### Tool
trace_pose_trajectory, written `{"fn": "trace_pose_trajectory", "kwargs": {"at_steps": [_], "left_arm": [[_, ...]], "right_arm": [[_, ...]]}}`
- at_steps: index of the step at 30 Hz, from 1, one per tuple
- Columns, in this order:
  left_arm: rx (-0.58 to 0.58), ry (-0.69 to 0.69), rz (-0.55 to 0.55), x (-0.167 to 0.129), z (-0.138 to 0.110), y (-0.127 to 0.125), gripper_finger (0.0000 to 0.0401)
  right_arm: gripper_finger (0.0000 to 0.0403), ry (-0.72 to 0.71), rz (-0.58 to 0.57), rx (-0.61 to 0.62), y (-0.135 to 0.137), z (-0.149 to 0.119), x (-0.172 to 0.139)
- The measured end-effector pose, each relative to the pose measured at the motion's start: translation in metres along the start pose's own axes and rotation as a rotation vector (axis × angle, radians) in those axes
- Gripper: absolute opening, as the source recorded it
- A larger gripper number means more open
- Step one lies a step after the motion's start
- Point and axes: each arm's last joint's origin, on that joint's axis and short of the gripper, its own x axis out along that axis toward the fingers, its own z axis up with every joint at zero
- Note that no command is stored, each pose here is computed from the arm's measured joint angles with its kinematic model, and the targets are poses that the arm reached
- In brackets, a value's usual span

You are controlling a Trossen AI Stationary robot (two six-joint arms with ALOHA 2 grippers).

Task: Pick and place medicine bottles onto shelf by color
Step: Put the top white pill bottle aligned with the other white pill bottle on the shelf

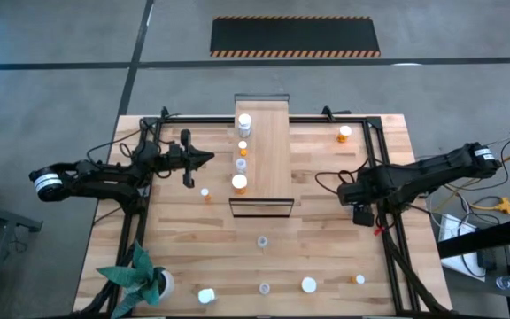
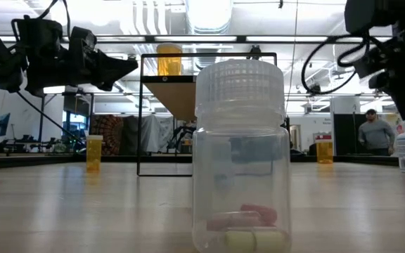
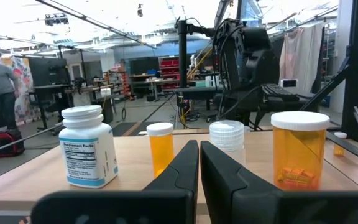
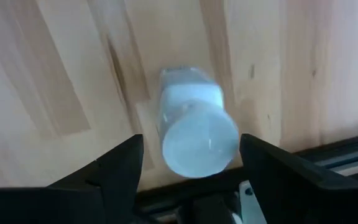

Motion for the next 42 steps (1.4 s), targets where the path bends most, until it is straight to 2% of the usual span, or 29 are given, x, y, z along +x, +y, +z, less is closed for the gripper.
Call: {"fn": "trace_pose_trajectory", "kwargs": {"at_steps": [6, 12, 17, 19, 21, 26, 30, 35, 42], "left_arm": [[0.000, 0.000, 0.000, 0.000, 0.000, 0.000, 0.0000], [0.002, -0.001, 0.000, 0.000, 0.000, 0.000, 0.0000], [-0.003, -0.001, 0.000, 0.000, 0.000, 0.000, 0.0000], [-0.003, -0.001, 0.000, 0.000, 0.000, 0.000, 0.0000], [-0.003, -0.001, 0.000, 0.000, 0.000, 0.000, 0.0000], [-0.003, -0.001, 0.000, 0.000, 0.000, 0.000, 0.0000], [-0.004, 0.000, 0.000, 0.000, 0.000, 0.000, 0.0000], [-0.005, 0.015, -0.001, 0.000, -0.001, 0.000, 0.0000], [0.003, 0.038, -0.001, 0.000, -0.004, 0.000, 0.0000]], "right_arm": [[0.0227, 0.007, 0.016, -0.007, 0.000, -0.001, 0.010], [0.0165, 0.001, 0.032, 0.025, 0.001, 0.000, 0.010], [0.0163, -0.049, 0.059, 0.123, 0.002, 0.006, 0.007], [0.0163, -0.095, 0.086, 0.215, 0.002, 0.012, 0.003], [0.0163, -0.124, 0.111, 0.377, 0.000, 0.017, 0.000], [0.0164, -0.139, 0.136, 0.993, -0.010, 0.023, -0.001], [0.0185, -0.127, 0.159, 1.267, -0.010, 0.029, 0.002], [0.0196, -0.154, 0.187, 1.438, -0.008, 0.046, 0.010], [0.0189, -0.145, 0.122, 1.506, -0.014, 0.064, 0.014]]}}
